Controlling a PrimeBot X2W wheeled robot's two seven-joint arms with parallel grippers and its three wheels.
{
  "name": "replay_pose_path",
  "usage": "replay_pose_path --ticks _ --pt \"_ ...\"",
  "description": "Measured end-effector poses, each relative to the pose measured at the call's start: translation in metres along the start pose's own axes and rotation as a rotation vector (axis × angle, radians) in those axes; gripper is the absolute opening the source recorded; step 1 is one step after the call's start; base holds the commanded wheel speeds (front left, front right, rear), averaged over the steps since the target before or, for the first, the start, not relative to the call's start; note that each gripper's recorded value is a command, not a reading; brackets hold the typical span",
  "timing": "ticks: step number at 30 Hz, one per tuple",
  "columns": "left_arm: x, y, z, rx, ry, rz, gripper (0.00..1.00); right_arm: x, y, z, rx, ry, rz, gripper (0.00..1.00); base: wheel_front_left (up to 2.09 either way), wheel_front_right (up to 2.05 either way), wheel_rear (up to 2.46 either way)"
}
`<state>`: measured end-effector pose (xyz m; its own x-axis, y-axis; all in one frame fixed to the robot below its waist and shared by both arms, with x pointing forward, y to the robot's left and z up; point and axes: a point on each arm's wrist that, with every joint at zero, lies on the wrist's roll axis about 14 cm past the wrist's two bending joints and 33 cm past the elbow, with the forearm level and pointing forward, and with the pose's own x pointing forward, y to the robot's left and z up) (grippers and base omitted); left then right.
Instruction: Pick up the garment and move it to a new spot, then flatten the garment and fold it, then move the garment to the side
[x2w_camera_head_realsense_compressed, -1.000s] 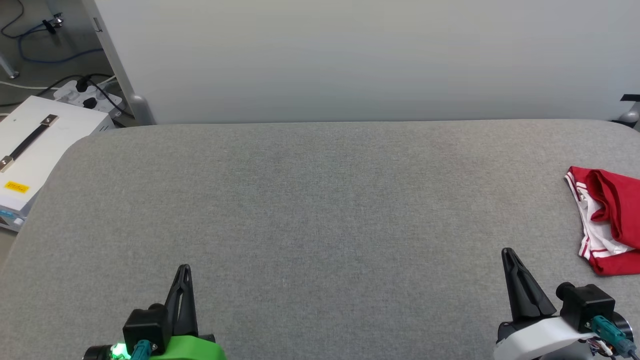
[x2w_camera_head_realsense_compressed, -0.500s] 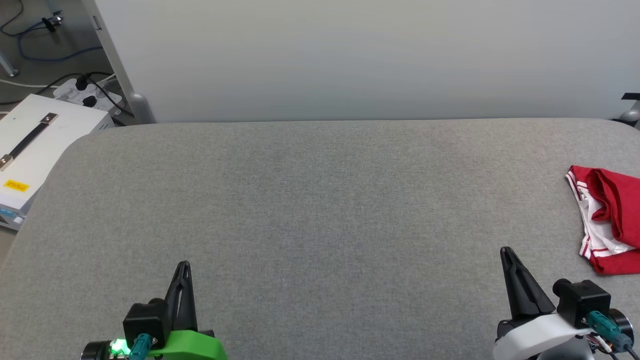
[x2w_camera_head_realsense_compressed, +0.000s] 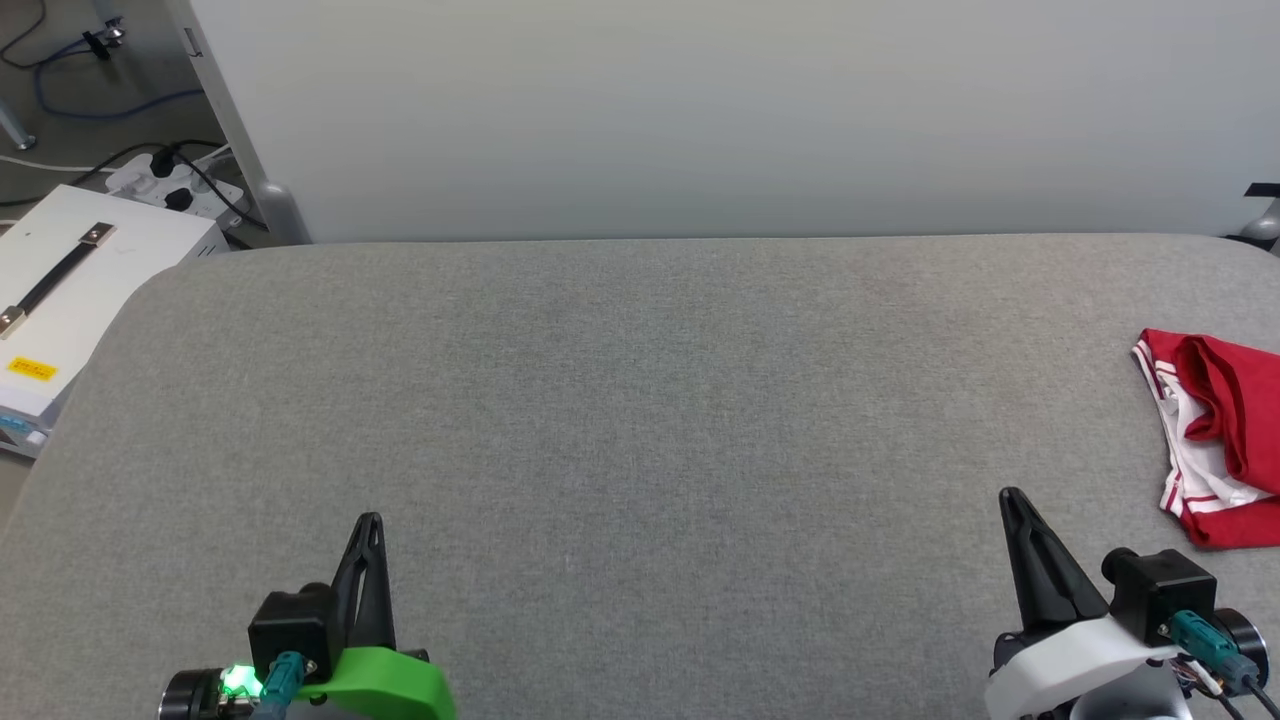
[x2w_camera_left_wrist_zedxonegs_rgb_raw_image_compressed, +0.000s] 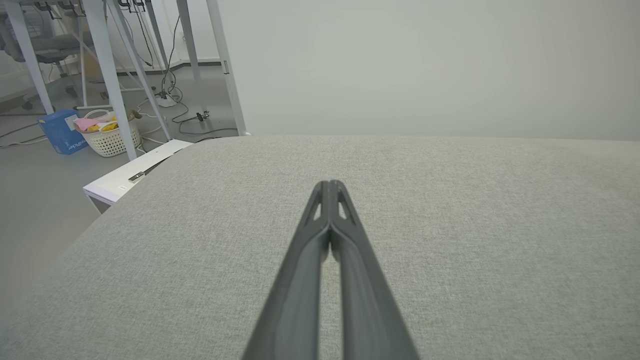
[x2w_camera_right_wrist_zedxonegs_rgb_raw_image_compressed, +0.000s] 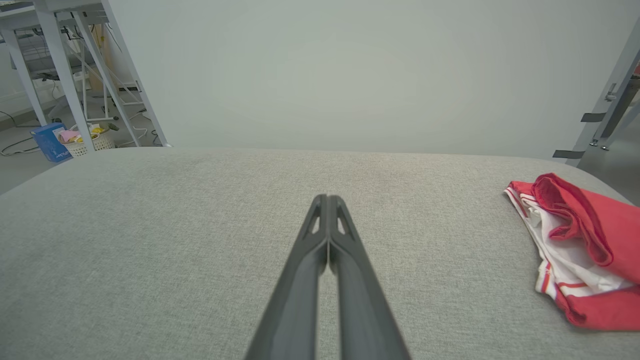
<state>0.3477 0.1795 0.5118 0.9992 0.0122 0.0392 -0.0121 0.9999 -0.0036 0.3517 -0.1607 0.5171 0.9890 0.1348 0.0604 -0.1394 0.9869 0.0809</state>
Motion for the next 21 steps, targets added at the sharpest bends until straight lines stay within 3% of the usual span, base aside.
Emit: replay_pose_path --ticks 21 --pt "0.0063 -0.0012 0.0024 0.018 0.017 -0.007 0.0 0.0048 0.0002 0.0004 -0.042 0.027 0.002 0.0 0.0 0.0 0.0"
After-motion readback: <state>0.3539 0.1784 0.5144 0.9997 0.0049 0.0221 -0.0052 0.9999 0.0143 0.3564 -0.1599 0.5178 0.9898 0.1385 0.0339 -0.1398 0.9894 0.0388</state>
